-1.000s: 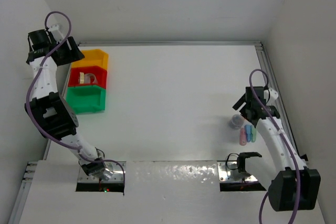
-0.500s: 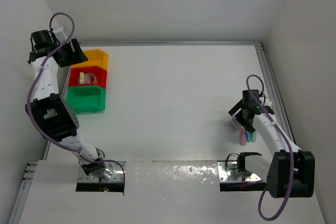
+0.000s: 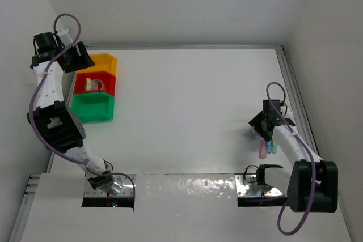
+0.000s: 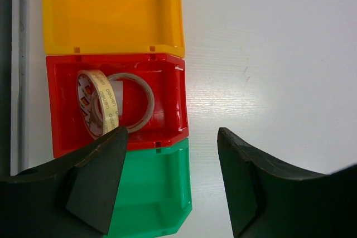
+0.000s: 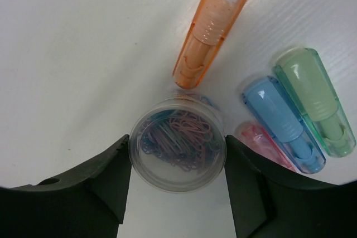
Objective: Sort the stationery into containers
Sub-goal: Pick up the stationery from the center of the board.
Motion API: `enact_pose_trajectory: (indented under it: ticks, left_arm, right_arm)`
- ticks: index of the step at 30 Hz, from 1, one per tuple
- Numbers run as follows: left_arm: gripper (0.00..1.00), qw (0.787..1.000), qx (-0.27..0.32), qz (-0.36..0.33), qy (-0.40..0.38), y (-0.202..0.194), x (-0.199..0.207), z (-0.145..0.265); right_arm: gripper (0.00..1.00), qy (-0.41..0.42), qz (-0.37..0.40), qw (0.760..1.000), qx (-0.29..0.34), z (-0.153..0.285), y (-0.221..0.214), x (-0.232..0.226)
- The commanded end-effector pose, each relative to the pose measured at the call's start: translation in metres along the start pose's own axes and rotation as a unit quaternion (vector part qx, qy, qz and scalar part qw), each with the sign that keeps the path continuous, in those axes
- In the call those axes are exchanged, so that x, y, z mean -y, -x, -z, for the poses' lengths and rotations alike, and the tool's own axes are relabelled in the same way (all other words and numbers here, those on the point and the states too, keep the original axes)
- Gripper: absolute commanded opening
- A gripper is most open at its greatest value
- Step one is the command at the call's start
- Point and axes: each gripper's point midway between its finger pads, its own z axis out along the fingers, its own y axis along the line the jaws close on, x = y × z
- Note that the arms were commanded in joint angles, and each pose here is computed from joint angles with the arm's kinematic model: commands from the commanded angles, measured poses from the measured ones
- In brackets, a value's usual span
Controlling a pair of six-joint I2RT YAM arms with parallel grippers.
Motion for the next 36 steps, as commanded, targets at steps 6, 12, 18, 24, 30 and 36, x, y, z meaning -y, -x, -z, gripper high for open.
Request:
enact_pose_trajectory:
  ticks: [6, 12, 18, 24, 30, 36]
  left_arm:
    - [0.63, 1.0, 0.017, -0.015, 0.0, 0.011, 0.008, 0.011]
    - [0.63, 0.999, 0.014, -0.034, -0.01, 0.011, 0.018, 0.01]
    - [0.63, 0.994, -0.01, -0.079, -0.07, 0.001, 0.06, 0.001]
    - [0.64, 0.974, -0.066, -0.125, -0.177, -0.035, 0.131, -0.015]
    - [0.73, 0.932, -0.141, -0.162, -0.291, -0.092, 0.207, -0.023]
    - [0.75, 0.875, -0.195, -0.199, -0.395, -0.145, 0.288, -0.015]
  right_arm:
    - [0.55, 0.01, 0.074, 0.997, 0.011, -0.003, -0.005, -0.012]
    - [0.48, 0.004, 0.166, 0.986, 0.03, 0.0, -0.002, -0.019]
    - [0.42, 0.071, 0.352, 0.932, 0.058, 0.007, -0.015, -0.062]
    - [0.4, 0.187, 0.492, 0.844, 0.101, 0.033, -0.04, -0.122]
    - [0.37, 0.284, 0.537, 0.783, 0.13, 0.064, -0.063, -0.184]
    - [0.35, 0.366, 0.542, 0.745, 0.131, 0.096, -0.089, -0.242]
